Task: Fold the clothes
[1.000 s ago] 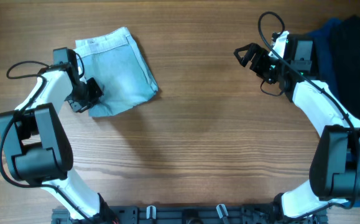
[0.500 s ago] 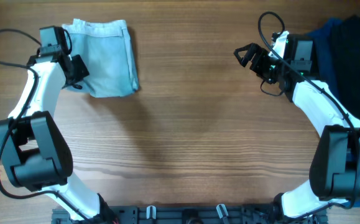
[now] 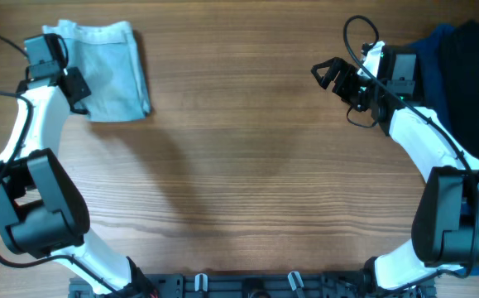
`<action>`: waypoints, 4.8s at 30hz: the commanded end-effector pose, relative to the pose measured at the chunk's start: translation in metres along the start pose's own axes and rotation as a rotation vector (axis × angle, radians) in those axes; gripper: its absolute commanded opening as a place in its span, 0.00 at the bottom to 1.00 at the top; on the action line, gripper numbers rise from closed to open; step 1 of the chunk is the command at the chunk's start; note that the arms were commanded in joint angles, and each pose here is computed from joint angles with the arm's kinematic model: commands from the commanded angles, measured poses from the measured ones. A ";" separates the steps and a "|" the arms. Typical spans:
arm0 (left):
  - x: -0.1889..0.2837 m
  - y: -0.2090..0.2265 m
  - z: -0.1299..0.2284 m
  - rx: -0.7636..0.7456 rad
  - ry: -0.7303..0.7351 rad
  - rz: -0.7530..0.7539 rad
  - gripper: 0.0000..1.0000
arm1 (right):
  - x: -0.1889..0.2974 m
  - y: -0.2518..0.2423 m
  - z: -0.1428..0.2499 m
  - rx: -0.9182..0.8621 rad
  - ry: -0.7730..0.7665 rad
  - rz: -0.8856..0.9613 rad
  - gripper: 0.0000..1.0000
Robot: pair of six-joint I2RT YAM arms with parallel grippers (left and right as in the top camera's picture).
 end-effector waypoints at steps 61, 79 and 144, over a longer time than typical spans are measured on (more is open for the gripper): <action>0.009 -0.100 0.054 0.127 0.217 0.472 0.04 | 0.001 0.001 0.000 0.017 -0.006 0.001 0.99; 0.141 -0.108 -0.008 0.150 -0.106 0.595 1.00 | 0.001 0.001 0.000 0.017 -0.006 0.001 0.99; 0.141 -0.108 -0.008 0.151 -0.106 0.595 1.00 | 0.338 0.112 0.103 0.358 -0.745 -0.349 0.99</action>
Point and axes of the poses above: each gripper's point midway between its finger pads, its own x axis back along the fingers, its own y axis along the line the jaws close on, z = x × y, the point moved 4 cm from there along x, back along the fingers, and after that the axes turned 10 degrees about -x, right-handed, at the moved point
